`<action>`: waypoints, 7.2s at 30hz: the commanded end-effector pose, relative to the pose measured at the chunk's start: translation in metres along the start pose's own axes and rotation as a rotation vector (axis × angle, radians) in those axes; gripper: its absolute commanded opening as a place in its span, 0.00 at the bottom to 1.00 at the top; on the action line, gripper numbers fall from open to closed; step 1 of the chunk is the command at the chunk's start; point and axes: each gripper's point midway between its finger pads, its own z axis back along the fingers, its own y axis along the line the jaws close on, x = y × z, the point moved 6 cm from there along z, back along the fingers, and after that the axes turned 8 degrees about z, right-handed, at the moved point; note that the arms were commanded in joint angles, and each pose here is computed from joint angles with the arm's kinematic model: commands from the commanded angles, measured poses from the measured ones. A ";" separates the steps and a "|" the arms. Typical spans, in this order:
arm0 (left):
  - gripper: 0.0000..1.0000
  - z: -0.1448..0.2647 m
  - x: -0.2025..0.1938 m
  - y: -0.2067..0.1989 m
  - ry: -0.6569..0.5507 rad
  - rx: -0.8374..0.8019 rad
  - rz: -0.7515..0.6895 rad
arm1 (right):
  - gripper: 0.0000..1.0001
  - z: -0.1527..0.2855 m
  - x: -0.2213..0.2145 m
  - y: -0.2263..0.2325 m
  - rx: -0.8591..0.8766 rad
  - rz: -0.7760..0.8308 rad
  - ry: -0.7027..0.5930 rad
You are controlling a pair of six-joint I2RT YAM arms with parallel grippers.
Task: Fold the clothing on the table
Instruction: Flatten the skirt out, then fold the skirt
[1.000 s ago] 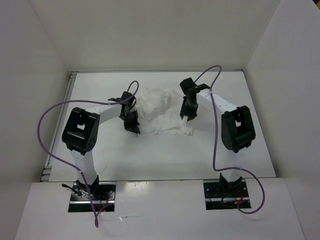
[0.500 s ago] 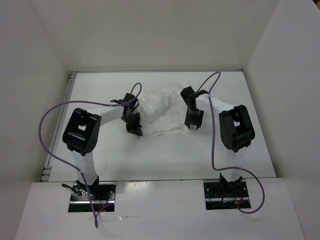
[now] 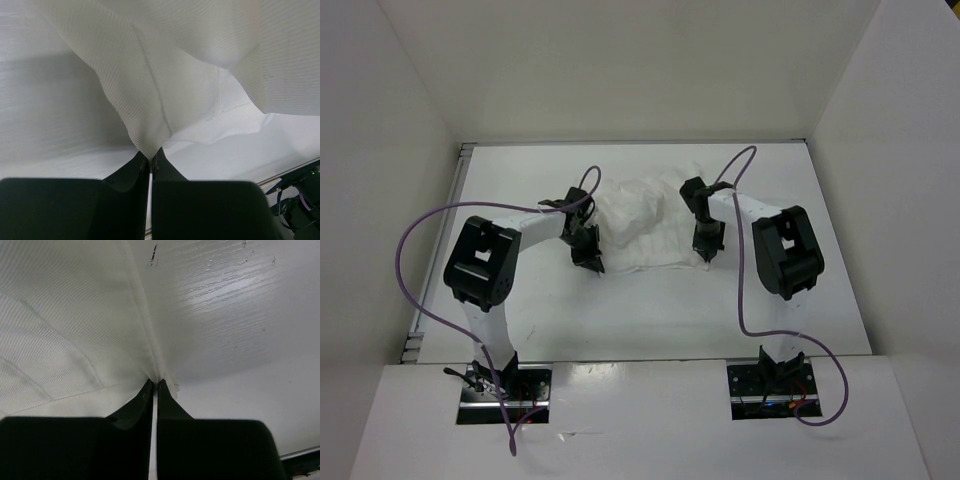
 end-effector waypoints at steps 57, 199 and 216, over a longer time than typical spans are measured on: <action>0.00 0.005 0.003 0.026 -0.062 -0.090 0.208 | 0.01 -0.023 -0.061 -0.031 0.131 -0.153 0.191; 0.00 0.106 -0.088 0.044 0.108 -0.473 0.112 | 0.00 0.113 -0.157 -0.051 0.784 -0.075 0.253; 0.00 0.153 -0.045 0.021 -0.120 -0.463 0.138 | 0.00 0.167 -0.098 -0.070 0.663 -0.098 0.004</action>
